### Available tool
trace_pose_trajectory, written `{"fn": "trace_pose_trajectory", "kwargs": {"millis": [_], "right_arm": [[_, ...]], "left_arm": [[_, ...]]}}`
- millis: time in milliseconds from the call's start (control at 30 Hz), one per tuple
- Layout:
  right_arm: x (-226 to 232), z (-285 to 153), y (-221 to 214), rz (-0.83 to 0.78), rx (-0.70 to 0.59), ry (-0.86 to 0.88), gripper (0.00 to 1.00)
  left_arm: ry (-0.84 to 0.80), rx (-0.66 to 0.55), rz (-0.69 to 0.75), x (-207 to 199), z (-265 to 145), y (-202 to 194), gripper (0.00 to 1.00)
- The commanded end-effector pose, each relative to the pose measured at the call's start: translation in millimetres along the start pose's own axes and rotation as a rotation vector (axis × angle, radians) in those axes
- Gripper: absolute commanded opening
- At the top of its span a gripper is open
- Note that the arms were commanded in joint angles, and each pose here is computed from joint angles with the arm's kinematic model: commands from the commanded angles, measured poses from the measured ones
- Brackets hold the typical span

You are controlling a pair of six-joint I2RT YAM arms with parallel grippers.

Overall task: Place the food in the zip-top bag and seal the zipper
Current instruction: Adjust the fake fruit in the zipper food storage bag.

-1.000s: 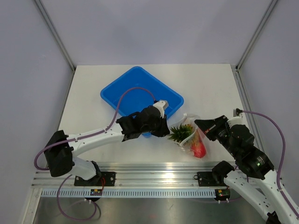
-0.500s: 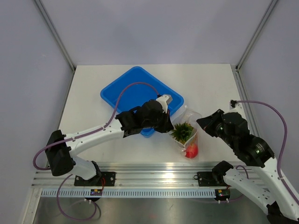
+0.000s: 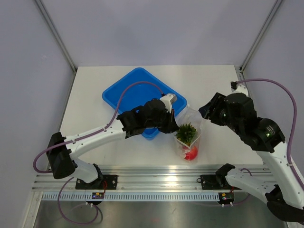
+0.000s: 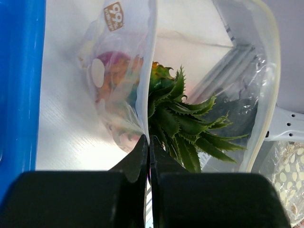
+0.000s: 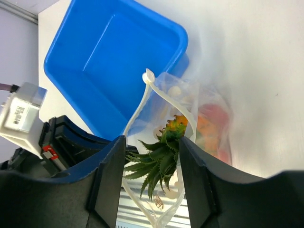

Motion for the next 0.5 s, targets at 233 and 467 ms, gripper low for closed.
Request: {"fn": "trace_pose_trajectory", "kwargs": {"millis": [233, 467], "right_arm": [[1, -23, 22, -0.207, 0.045, -0.004, 0.52], [18, -8, 14, -0.259, 0.1, 0.107, 0.5]], "left_arm": [[-0.072, -0.039, -0.021, -22, -8, 26, 0.0], [-0.084, -0.016, -0.044, -18, -4, 33, 0.0]]}}
Point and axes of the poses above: each gripper's point midway between its finger pads, its own z axis out along the fingers, its own x axis along the line the jaws close on, y = z × x, the point moved 5 cm from there along -z, back along the fingers, and after that the axes turned 15 degrees about -z, right-handed, at the moved point
